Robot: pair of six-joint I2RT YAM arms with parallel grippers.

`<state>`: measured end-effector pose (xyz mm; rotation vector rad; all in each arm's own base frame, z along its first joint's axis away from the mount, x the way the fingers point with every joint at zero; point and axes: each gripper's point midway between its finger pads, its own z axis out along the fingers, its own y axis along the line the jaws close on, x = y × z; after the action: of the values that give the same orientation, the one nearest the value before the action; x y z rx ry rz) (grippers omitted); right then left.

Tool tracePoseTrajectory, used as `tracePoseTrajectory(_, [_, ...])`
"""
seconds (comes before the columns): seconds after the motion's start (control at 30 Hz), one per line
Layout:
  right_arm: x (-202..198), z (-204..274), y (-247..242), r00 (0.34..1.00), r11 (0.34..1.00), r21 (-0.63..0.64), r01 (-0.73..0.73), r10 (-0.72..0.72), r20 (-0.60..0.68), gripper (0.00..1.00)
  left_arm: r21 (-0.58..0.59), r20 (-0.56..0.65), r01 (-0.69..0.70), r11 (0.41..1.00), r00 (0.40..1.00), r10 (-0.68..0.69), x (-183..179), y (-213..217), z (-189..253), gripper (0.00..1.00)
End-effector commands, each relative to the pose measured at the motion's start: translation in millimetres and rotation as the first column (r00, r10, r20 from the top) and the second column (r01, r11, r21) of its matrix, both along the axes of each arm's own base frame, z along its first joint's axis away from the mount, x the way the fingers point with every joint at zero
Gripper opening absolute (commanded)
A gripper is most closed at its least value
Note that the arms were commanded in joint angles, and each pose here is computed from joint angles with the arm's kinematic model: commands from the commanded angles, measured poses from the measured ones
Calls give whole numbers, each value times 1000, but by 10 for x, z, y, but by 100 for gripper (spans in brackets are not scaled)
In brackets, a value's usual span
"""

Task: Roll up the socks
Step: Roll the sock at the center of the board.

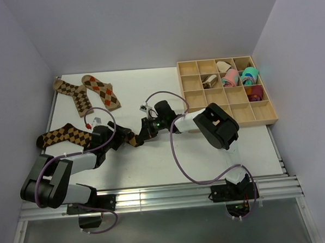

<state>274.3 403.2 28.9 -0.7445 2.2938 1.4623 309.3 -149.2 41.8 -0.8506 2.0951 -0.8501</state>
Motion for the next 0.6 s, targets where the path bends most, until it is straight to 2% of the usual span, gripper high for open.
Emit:
tracePoseTrajectory(0.0, [-315,-900,-496,970,948,-315,44,-116,-213,0,63,-57,18,998,998,-14,-115,71,-202,73])
tracePoseTrajectory(0.3, [-226,-929,-547,961,931,-359,63,-154,-230,0,79,-74,10,997,997,-4,-134,103,-245,71])
tracePoseTrajectory(0.57, [-201,-923,-557,962,925,-374,69,-161,-221,0,68,-109,23,997,994,-15,-115,39,-338,58])
